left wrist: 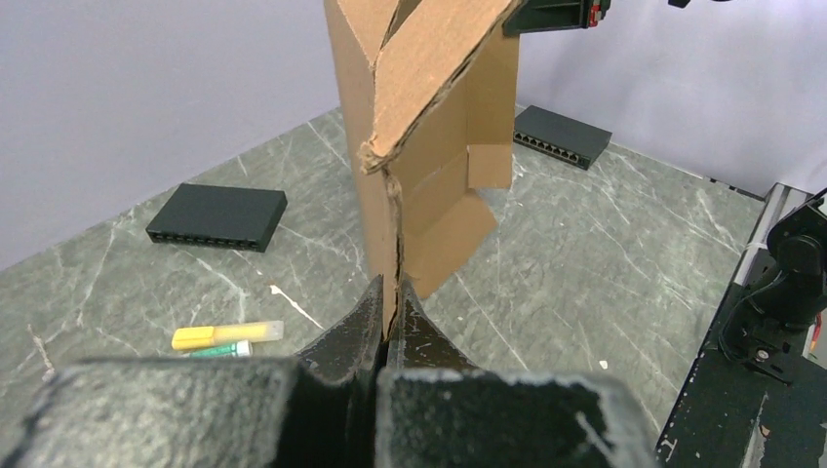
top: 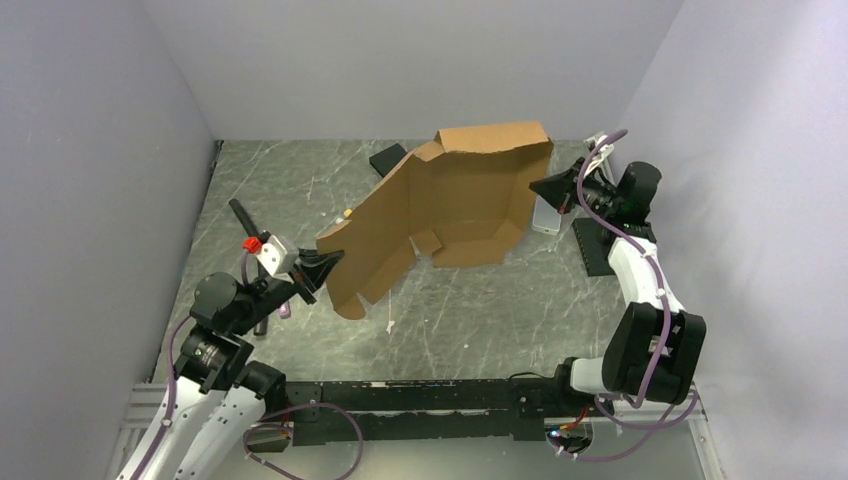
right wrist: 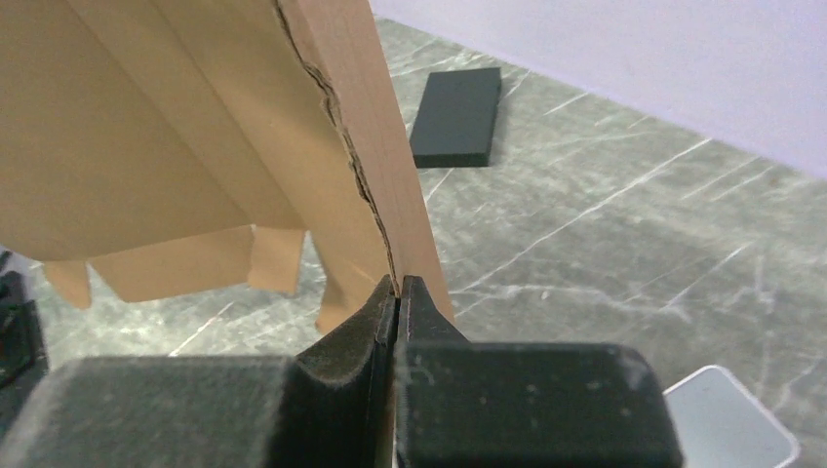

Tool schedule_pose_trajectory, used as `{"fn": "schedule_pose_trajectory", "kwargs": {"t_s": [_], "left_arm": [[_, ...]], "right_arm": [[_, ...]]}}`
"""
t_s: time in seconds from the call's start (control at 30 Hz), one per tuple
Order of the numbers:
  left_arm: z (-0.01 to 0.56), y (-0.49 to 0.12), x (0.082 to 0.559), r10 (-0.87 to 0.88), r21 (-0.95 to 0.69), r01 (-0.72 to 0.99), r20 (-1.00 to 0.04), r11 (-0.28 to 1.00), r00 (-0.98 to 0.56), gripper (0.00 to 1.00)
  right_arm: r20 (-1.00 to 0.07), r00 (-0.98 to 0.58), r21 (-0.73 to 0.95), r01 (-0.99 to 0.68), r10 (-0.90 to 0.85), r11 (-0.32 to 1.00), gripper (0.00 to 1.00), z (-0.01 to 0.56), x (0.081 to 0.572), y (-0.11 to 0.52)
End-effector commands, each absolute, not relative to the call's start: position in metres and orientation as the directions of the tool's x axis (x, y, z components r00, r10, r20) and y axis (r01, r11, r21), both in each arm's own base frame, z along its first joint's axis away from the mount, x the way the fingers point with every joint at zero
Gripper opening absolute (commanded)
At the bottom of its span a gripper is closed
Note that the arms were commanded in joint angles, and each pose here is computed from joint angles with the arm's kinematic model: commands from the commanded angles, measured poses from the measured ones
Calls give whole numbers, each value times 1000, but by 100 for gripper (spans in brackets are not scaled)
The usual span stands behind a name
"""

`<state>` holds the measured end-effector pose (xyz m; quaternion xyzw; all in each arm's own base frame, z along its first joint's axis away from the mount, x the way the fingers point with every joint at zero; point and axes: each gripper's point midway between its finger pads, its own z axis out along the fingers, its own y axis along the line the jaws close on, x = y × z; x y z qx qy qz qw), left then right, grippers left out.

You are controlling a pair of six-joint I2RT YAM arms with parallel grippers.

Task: Fold the paper box

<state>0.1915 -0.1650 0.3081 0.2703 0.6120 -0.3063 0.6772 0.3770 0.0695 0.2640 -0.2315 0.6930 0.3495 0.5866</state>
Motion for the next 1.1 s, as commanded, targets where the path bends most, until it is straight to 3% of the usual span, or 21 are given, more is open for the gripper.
{"fn": "schedule_pose_trajectory", "kwargs": {"t_s": [0.0,0.53,1.07], "left_arm": [[301,-171,194,-72,-20,764,-997,645,35,0],[266,-188,217,-198,-246,739,-968,628,-153,0],[254,-192,216,-198,-299,728,-954,617,-224,0]], "right_arm": [[-941,-296,334,-725,165,602,0,257,370,78],[-873,-399,465,-502,282,729,0,188,376,83],[-935,-346,296,-636,79,713,0,162,344,111]]}}
